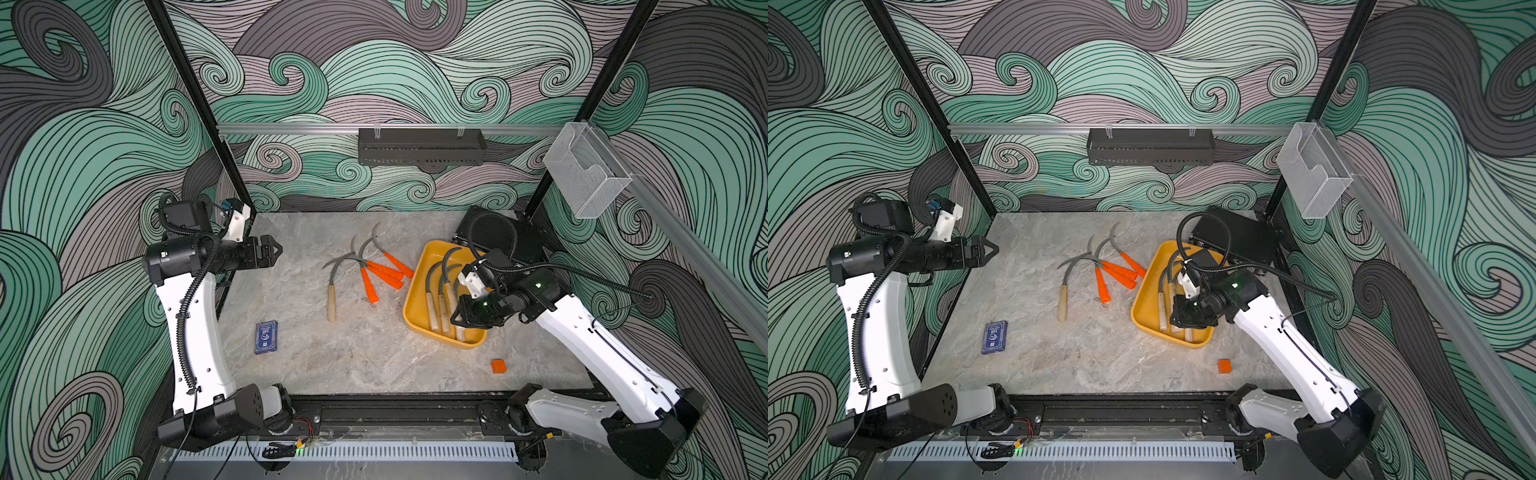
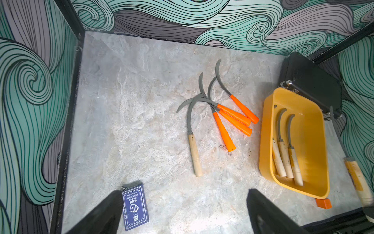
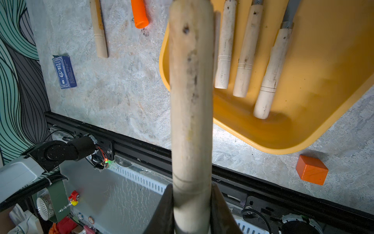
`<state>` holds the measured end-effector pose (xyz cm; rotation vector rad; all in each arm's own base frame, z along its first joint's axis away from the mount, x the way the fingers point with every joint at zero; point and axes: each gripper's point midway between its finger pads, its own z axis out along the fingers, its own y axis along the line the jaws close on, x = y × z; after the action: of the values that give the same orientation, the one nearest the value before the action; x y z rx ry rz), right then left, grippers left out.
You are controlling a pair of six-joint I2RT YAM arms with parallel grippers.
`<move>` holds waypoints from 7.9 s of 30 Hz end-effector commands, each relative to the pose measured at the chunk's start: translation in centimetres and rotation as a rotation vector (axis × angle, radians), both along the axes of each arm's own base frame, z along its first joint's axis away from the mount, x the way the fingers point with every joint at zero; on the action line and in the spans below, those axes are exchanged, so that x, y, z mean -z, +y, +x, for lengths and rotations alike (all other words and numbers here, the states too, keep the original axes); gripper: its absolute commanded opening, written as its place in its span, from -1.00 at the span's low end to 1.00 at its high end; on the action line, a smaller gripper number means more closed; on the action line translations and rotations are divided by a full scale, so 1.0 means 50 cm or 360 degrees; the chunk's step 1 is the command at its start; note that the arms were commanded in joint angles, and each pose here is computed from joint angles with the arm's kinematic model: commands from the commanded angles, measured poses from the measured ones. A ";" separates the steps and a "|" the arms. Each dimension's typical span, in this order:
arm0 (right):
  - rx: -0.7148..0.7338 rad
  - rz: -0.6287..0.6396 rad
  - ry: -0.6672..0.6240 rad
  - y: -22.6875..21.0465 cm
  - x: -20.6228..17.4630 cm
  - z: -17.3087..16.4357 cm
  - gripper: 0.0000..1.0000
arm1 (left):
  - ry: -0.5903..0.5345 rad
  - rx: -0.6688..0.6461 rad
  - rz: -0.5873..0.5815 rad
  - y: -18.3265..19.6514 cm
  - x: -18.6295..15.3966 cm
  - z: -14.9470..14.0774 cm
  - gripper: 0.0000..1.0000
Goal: Put small sickles into storage boxes
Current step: Place the sickle in the storage box, then pick up the sickle at the center of the board.
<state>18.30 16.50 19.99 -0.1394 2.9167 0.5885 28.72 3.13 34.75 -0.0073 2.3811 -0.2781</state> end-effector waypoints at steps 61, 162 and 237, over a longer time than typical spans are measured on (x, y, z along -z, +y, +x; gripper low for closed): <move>0.0019 -0.0420 0.0288 0.017 0.285 0.199 -0.38 | 0.0101 0.0065 0.0032 -0.028 0.031 -0.064 0.92; -0.0711 -0.0293 -0.0344 0.678 0.310 0.196 0.46 | 0.0112 -0.0350 -0.0018 0.042 -0.001 -0.029 0.97; -0.0701 -0.0481 -0.0218 0.636 0.386 0.213 0.00 | 0.0083 -0.0284 -0.0036 0.025 0.007 -0.037 0.97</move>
<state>29.25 49.56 2.07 -0.8491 2.7882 0.2772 27.27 4.68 33.77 -0.2603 2.4319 -0.2174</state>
